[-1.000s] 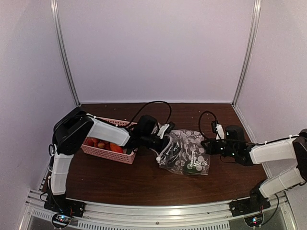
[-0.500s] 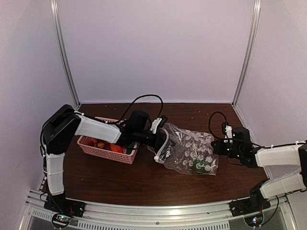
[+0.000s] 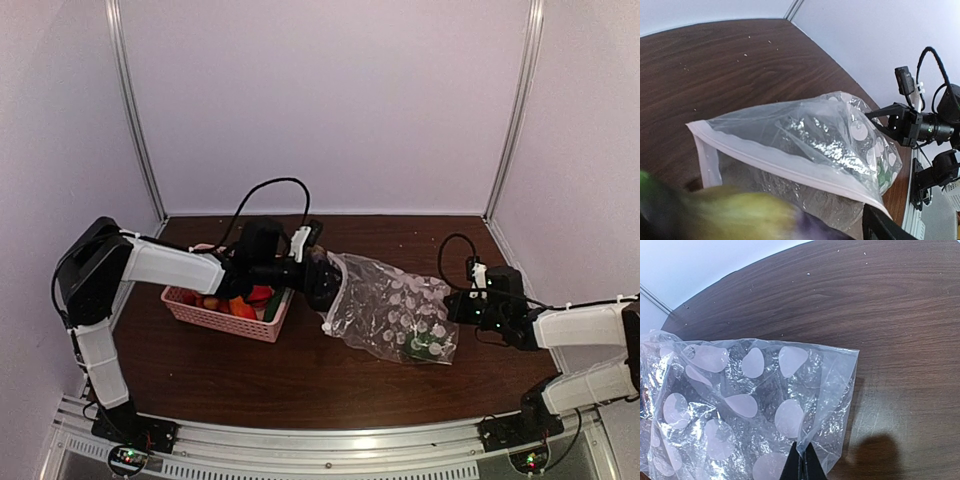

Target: Open the zip-top bag and remove the fake food

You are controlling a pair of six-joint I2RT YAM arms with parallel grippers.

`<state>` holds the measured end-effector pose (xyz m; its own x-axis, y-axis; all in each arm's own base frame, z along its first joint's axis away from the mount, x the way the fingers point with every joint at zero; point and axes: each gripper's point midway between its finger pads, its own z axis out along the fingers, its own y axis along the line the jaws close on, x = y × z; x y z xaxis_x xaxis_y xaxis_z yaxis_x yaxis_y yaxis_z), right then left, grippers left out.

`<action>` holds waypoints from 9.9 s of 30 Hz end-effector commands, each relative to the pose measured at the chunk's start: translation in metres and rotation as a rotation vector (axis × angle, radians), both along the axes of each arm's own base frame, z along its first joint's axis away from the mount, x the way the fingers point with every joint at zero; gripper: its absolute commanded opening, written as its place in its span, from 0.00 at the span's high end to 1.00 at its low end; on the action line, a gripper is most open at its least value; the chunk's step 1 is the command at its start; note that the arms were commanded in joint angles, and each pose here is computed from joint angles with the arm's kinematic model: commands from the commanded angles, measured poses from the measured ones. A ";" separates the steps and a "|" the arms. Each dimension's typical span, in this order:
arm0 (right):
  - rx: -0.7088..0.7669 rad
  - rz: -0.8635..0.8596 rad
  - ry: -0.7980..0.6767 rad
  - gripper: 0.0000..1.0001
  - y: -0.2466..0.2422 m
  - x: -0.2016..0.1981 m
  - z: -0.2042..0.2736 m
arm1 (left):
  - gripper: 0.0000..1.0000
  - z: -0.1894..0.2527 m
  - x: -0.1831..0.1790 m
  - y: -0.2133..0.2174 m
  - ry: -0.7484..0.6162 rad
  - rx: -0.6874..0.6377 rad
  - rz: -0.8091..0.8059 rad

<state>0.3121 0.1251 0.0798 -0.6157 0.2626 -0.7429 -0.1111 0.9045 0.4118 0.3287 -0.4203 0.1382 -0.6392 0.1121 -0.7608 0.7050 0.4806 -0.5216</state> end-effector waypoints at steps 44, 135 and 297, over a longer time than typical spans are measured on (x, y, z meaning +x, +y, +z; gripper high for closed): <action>0.007 0.100 0.007 1.00 0.015 0.007 0.000 | 0.20 -0.018 0.023 0.133 0.021 0.461 0.267; 0.275 0.020 0.313 0.57 -0.003 -0.094 -0.037 | 0.82 -0.075 -0.026 -0.023 0.132 0.274 -0.171; 0.156 -0.067 0.134 1.00 -0.023 0.003 -0.023 | 0.56 0.027 -0.006 -0.022 -0.005 0.063 -0.115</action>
